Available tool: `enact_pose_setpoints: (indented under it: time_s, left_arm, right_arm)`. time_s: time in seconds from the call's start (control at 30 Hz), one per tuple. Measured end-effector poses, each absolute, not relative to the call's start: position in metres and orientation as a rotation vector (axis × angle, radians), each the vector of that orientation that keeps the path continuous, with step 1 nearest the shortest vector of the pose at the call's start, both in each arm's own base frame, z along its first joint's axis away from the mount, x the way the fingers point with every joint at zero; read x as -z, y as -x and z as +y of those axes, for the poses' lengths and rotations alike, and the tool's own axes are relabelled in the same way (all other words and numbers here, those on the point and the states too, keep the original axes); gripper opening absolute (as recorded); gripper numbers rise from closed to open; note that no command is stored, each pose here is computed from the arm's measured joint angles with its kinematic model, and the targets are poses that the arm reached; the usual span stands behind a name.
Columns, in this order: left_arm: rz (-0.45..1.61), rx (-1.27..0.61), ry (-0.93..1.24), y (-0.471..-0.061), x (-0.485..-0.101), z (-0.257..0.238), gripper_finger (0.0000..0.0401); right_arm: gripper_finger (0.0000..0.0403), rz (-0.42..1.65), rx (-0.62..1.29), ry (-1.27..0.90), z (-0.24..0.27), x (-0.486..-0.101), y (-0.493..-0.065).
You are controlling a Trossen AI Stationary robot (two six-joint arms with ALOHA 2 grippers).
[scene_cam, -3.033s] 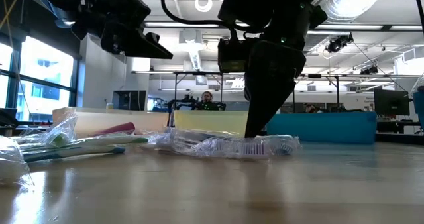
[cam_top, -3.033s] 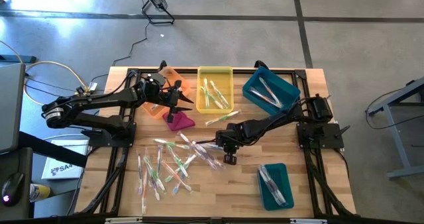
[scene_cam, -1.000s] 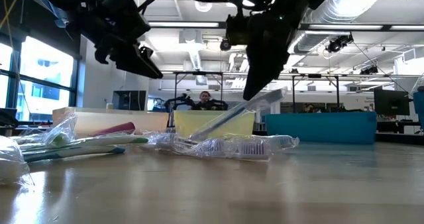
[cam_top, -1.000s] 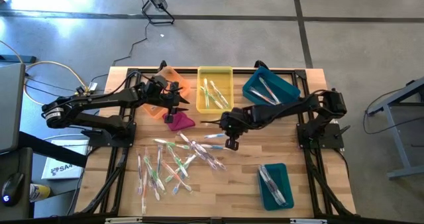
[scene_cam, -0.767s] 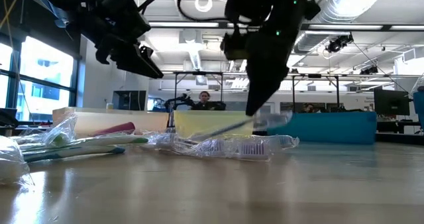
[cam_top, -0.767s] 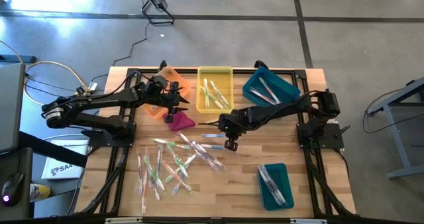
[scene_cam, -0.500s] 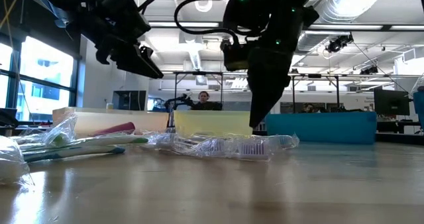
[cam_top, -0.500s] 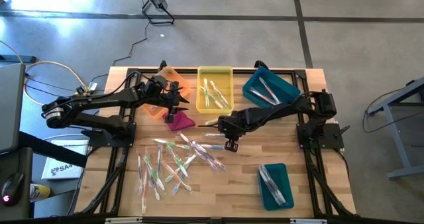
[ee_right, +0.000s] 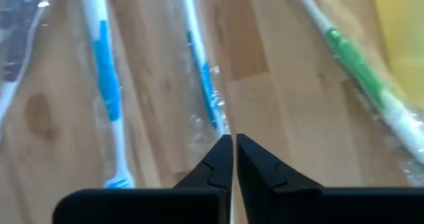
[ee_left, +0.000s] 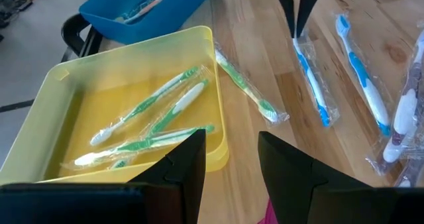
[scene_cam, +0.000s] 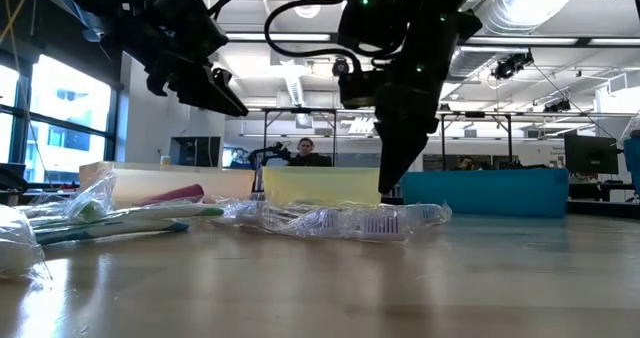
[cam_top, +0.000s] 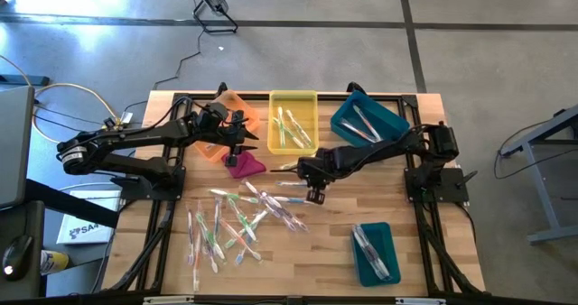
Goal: Pick & Place Toothbrushes
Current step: Put the blue toothbrush into the orange bin
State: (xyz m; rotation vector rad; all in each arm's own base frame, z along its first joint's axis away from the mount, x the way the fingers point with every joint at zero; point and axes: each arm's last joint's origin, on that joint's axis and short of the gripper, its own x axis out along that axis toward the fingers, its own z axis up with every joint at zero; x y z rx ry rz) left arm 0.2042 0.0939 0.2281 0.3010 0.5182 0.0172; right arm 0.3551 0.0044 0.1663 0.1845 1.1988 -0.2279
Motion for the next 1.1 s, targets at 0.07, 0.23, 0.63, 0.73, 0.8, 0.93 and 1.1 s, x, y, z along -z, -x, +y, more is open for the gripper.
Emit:
enact_pose_setpoints:
  time_s: [0.07, 0.23, 0.63, 0.73, 0.8, 0.93, 1.1]
  left_arm:
    - [0.518, -0.017, -0.301, -0.204, -0.228, 0.094, 0.0134]
    - [0.518, -0.017, -0.301, -0.204, -0.228, 0.094, 0.0134]
    - [0.519, -0.017, -0.301, -0.204, -0.228, 0.094, 0.0134]
    - [0.519, -0.017, -0.301, -0.204, -0.228, 0.094, 0.0134]
    - [0.520, -0.016, -0.300, -0.204, -0.228, 0.094, 0.0134]
    - [0.520, -0.016, -0.300, -0.204, -0.228, 0.094, 0.0134]
    - [0.520, -0.016, -0.300, -0.204, -0.228, 0.094, 0.0134]
  right_arm:
    - [0.0034, 1.196, 0.242, -0.178, 0.004, -0.166, -0.355]
    - [0.0116, 1.199, 0.227, -0.195, 0.005, -0.166, -0.355]
    - [0.0239, 1.202, 0.209, -0.180, 0.013, -0.166, -0.355]
    - [0.0235, 1.209, 0.215, -0.181, 0.011, -0.162, -0.356]
    - [0.0232, 1.236, 0.218, -0.176, 0.011, -0.153, -0.358]
    - [0.0231, 1.278, 0.231, -0.150, 0.010, -0.138, -0.360]
    - [0.0228, 1.281, 0.246, -0.120, 0.010, -0.136, -0.360]
